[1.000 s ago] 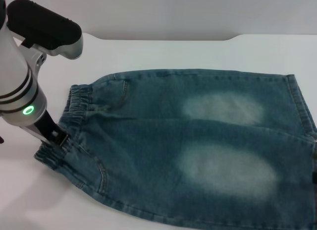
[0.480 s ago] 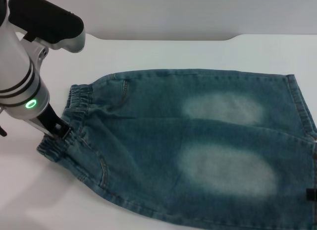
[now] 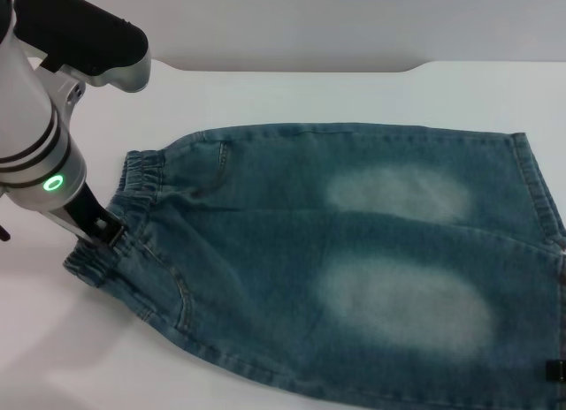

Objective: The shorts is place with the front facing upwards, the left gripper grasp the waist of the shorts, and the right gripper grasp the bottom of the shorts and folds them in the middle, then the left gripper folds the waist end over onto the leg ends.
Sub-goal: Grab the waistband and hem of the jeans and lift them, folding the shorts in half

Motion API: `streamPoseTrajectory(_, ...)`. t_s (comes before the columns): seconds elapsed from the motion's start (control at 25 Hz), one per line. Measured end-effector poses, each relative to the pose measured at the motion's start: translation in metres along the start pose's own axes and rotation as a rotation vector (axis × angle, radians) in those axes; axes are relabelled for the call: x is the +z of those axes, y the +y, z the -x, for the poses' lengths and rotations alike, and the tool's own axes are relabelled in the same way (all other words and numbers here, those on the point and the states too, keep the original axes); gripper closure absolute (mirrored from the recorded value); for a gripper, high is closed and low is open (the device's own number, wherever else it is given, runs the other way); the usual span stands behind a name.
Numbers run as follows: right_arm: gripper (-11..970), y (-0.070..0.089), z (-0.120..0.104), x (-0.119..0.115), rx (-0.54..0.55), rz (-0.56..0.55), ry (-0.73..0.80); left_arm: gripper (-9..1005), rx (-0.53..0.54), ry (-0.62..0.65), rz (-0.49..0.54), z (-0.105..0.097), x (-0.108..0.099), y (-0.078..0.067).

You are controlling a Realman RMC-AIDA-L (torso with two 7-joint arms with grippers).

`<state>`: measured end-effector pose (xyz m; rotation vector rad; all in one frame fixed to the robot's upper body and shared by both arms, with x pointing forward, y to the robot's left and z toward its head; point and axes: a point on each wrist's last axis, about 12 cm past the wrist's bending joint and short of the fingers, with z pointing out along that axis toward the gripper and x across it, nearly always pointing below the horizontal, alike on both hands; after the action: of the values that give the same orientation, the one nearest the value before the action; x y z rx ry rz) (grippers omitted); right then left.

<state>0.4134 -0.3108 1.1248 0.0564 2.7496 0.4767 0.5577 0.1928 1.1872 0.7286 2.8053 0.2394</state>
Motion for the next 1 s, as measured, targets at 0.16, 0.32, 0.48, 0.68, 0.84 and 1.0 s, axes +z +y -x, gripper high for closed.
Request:
streamPoseTrajectory(0.16,239,0.001,-0.002,0.004,0.001,0.006,0.01,963,0.009,-0.003,0.001,0.001,-0.001,0.0)
streamPoseTrajectory(0.32,243,0.0,-0.002,0.008,0.007,0.011,0.019,963,0.016,-0.005,0.0,0.003,-0.001,-0.001)
streamPoseTrajectory(0.48,246,0.0,-0.002,0.009,0.008,0.013,0.017,963,0.019,-0.003,0.0,0.004,-0.001,-0.002)
streamPoseTrajectory(0.68,251,0.001,-0.003,0.01,0.002,0.019,0.02,963,0.024,-0.006,-0.001,0.005,-0.001,-0.003)
streamPoseTrajectory(0.84,255,0.004,-0.003,0.013,-0.007,0.025,0.027,964,0.025,-0.006,-0.001,0.005,-0.001,-0.003)
streamPoseTrajectory(1.0,258,0.004,-0.003,0.014,-0.006,0.026,0.028,964,0.03,-0.006,-0.003,0.005,-0.001,-0.004)
